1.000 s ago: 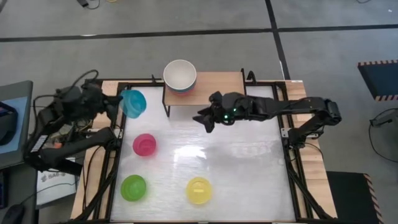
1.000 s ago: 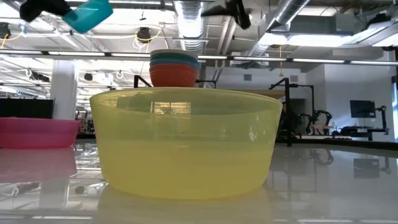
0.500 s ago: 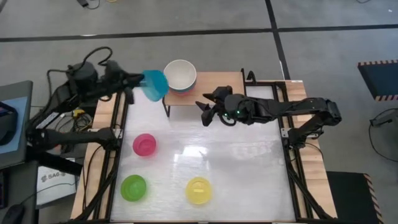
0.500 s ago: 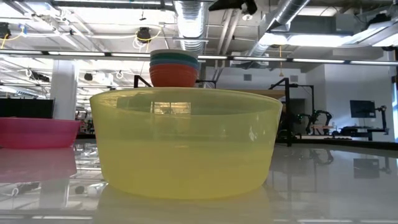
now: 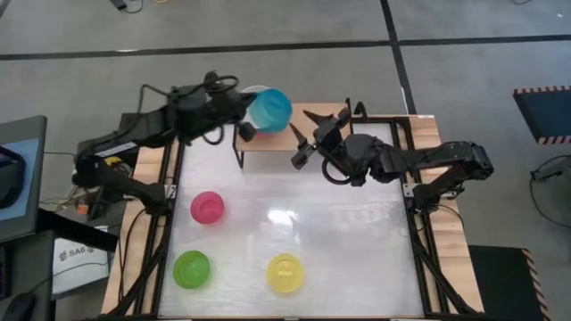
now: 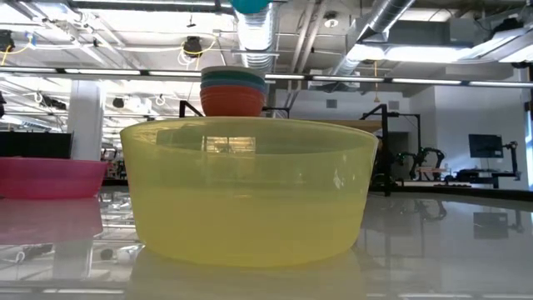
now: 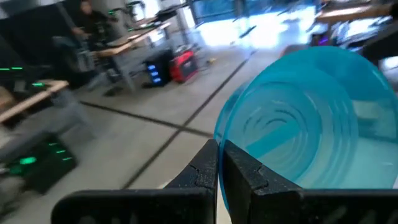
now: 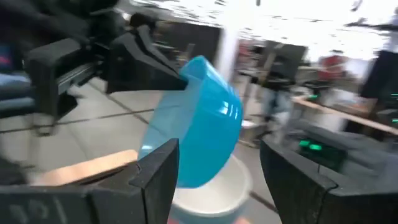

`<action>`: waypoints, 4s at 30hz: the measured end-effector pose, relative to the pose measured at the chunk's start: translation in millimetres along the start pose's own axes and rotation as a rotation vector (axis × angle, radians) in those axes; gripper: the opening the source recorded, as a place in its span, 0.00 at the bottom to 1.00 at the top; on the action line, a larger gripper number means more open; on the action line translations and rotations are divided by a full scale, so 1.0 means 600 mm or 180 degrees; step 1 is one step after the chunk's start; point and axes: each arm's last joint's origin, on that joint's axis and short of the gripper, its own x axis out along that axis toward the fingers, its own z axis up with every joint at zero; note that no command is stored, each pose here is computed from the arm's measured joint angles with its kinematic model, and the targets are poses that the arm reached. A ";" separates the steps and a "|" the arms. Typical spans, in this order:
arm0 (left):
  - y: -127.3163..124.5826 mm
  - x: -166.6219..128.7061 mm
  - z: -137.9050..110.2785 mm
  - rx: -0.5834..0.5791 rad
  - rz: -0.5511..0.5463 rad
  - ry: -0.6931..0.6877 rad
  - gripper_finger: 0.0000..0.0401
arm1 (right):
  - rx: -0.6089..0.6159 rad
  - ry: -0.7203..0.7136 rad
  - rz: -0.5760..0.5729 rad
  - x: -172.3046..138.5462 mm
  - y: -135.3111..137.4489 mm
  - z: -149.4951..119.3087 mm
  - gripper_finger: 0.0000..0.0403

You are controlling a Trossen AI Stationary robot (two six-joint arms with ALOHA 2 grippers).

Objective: Place and stack bowls onto a shelf
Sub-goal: Put the light blue bowl on the shelf, then stack the light pink bowl on top of the light blue bowl on the shelf

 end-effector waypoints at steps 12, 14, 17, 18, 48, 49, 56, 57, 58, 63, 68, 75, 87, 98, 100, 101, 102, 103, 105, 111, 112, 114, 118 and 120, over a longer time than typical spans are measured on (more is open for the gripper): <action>-0.046 0.061 0.004 0.0162 0.0073 0.0158 0.00 | 0.0003 0.0053 -0.0306 0.009 -0.016 0.000 0.62; -0.051 0.059 0.005 0.0163 0.0016 0.0143 0.00 | 0.0080 0.0113 -0.0593 0.013 -0.023 -0.003 0.61; -0.056 0.055 0.008 0.0152 -0.0008 0.0103 0.00 | 0.0119 0.0165 -0.0719 0.019 -0.030 -0.008 0.58; -0.057 0.054 0.008 0.0160 -0.0007 0.0103 0.00 | 0.0116 0.0172 -0.0724 0.020 -0.030 -0.008 0.56; -0.066 0.054 0.019 0.0156 -0.0575 -0.0202 0.00 | 0.0251 0.0454 -0.0678 0.048 -0.054 -0.039 0.15; -0.066 0.054 0.019 0.0158 -0.0577 -0.0199 0.00 | 0.0249 0.0456 -0.0681 0.048 -0.055 -0.039 0.13; -0.059 0.057 0.013 0.0223 -0.0521 -0.0095 0.09 | 0.0343 0.0783 -0.0603 0.087 -0.101 -0.068 0.06; -0.056 0.057 0.013 0.0221 -0.0509 -0.0090 0.12 | 0.0439 0.0879 -0.0566 0.094 -0.111 -0.075 0.06; -0.052 0.056 0.012 0.0216 -0.0489 -0.0078 0.15 | 0.0513 0.1010 -0.0568 0.100 -0.122 -0.084 0.06; -0.036 0.051 0.006 0.0103 -0.0217 0.0116 0.31 | 0.0846 0.1745 -0.0591 0.116 -0.179 -0.128 0.06; -0.018 0.023 -0.011 0.0024 -0.0110 0.0562 0.40 | 0.1029 0.2235 -0.0729 0.126 -0.235 -0.155 0.07; -0.012 -0.010 -0.064 -0.0569 -0.0097 0.1430 0.41 | 0.1244 0.2707 -0.0754 0.141 -0.292 -0.191 0.08; -0.013 -0.058 -0.184 -0.1140 0.0093 0.1870 0.42 | 0.1203 0.2738 -0.0816 0.154 -0.319 -0.202 0.11; -0.021 -0.089 -0.275 -0.1076 -0.0191 0.2253 0.42 | 0.1145 0.3094 -0.0674 0.186 -0.289 -0.254 0.25; -0.025 -0.090 -0.295 -0.1035 -0.0233 0.2381 0.42 | 0.1194 0.3102 -0.0712 0.187 -0.291 -0.255 0.32; -0.028 -0.090 -0.305 -0.1033 -0.0249 0.2453 0.42 | 0.1196 0.3098 -0.0723 0.186 -0.291 -0.255 0.36; -0.030 -0.090 -0.314 -0.1046 -0.0258 0.2512 0.42 | 0.1191 0.3064 -0.0746 0.184 -0.293 -0.251 0.40; -0.033 -0.090 -0.323 -0.1065 -0.0280 0.2573 0.42 | 0.1182 0.3012 -0.0781 0.181 -0.295 -0.245 0.44; -0.036 -0.092 -0.337 -0.1099 -0.0335 0.2698 0.42 | 0.1186 0.2878 -0.0815 0.172 -0.299 -0.228 0.52; -0.048 -0.097 -0.389 -0.1009 -0.0486 0.3074 0.42 | 0.1282 0.2438 -0.0685 0.135 -0.304 -0.168 0.62; -0.050 -0.099 -0.402 -0.0981 -0.0500 0.3156 0.42 | 0.1297 0.2378 -0.0660 0.128 -0.304 -0.158 0.62; -0.052 -0.104 -0.430 -0.0978 -0.0523 0.3383 0.42 | 0.1334 0.2251 -0.0617 0.116 -0.305 -0.142 0.62; -0.052 -0.112 -0.474 -0.1048 -0.0498 0.3697 0.42 | 0.1385 0.2071 -0.0541 0.096 -0.306 -0.118 0.62; -0.053 -0.114 -0.485 -0.1070 -0.0527 0.3780 0.42 | 0.1402 0.2010 -0.0513 0.090 -0.306 -0.110 0.62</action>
